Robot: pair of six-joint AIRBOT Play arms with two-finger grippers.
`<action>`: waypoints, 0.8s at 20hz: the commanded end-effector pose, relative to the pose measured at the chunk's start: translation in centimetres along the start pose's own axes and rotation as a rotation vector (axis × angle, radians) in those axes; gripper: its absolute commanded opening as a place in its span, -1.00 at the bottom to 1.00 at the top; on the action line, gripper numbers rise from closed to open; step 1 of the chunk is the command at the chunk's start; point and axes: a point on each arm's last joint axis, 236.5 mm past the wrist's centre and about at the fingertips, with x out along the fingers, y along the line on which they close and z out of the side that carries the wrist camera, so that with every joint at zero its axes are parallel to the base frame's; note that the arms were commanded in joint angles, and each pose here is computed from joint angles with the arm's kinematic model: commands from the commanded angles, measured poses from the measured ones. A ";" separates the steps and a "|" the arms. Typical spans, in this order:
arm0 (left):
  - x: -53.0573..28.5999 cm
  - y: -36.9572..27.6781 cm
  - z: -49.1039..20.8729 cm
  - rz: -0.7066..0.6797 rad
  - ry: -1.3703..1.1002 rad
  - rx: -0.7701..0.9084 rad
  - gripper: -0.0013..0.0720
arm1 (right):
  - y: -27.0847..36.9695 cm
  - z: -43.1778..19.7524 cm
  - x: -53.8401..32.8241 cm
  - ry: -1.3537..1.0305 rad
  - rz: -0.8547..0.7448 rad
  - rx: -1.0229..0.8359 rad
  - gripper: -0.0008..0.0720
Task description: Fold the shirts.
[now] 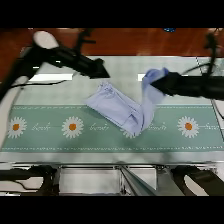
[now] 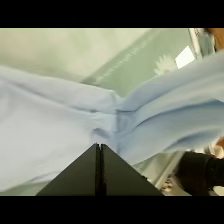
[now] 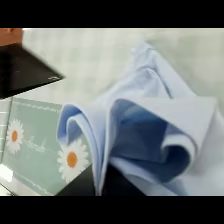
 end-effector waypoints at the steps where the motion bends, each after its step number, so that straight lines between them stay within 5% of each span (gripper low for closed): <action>1: -7.9 4.4 -3.3 0.154 -0.128 -0.028 -0.92 | 1.7 0.2 11.2 0.077 0.071 0.025 -0.93; 9: -8.5 8.5 -13.5 0.229 -0.163 -0.180 -0.92 | 1.2 -2.5 25.2 0.257 0.132 0.104 -0.93; 10: -8.2 8.8 -13.8 0.227 -0.163 -0.190 -0.92 | 1.0 -2.7 25.7 0.260 0.130 0.105 -0.74; 11: -8.0 9.2 -13.8 0.233 -0.174 -0.201 -0.92 | 0.8 -2.9 25.9 0.263 0.125 0.115 -0.04; 12: -7.9 9.7 -13.9 0.242 -0.183 -0.208 -0.92 | 0.8 -3.1 25.8 0.276 0.124 0.107 0.16; 16: -8.6 11.4 -12.7 0.286 -0.247 -0.225 -0.92 | 1.1 -2.9 19.5 0.416 0.167 0.077 0.15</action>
